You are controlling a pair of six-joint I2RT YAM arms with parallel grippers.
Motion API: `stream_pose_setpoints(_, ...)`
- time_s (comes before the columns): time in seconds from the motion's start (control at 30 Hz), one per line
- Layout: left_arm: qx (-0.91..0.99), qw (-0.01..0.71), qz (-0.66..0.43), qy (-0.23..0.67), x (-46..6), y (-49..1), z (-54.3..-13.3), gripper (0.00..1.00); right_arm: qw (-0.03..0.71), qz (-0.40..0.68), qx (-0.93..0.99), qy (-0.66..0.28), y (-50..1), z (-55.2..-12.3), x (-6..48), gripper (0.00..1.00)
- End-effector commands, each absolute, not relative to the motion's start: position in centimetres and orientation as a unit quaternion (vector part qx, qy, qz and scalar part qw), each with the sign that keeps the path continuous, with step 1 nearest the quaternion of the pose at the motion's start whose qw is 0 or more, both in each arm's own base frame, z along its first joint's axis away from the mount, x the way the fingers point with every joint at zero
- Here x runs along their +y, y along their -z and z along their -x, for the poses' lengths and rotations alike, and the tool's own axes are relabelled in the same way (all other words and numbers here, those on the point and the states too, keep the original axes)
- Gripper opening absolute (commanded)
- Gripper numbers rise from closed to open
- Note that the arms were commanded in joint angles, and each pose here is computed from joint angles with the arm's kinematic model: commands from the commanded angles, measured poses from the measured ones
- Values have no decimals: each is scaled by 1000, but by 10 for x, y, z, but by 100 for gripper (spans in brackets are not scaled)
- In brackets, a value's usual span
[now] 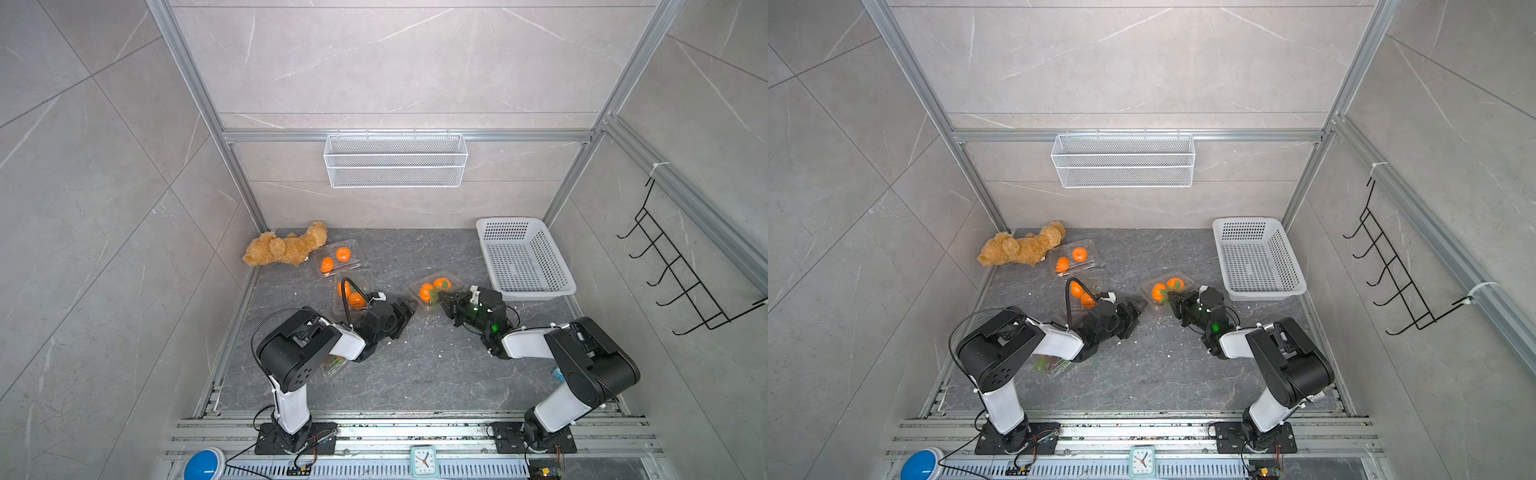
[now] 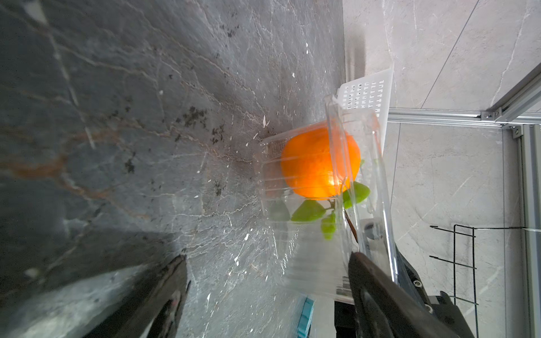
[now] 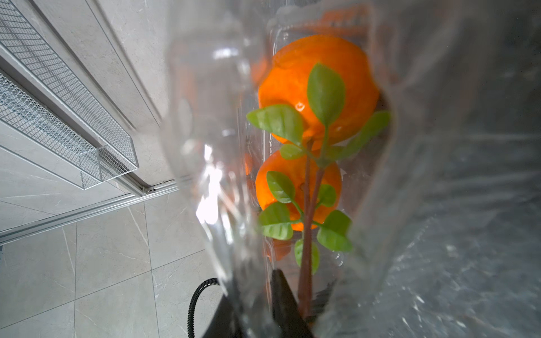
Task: Take oranges out of containers
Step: Open the packing box at the center of the board.
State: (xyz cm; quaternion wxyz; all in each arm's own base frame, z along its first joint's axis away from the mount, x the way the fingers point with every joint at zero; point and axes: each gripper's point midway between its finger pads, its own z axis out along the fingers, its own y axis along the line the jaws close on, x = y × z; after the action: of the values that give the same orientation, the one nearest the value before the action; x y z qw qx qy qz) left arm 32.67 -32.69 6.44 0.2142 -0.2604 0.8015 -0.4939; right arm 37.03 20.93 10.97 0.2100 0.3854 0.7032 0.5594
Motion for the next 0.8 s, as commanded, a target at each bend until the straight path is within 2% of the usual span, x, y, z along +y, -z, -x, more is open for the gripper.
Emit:
stream_pose_setpoints(0.0,779,237,247,525,-340,-91,-337,88,193,-360,719,-562,-102,-358,219,19)
stream_pose_setpoints(0.77,757,244,257,548,-352,-96,-351,87,178,-348,727,-564,-93,-349,222,15)
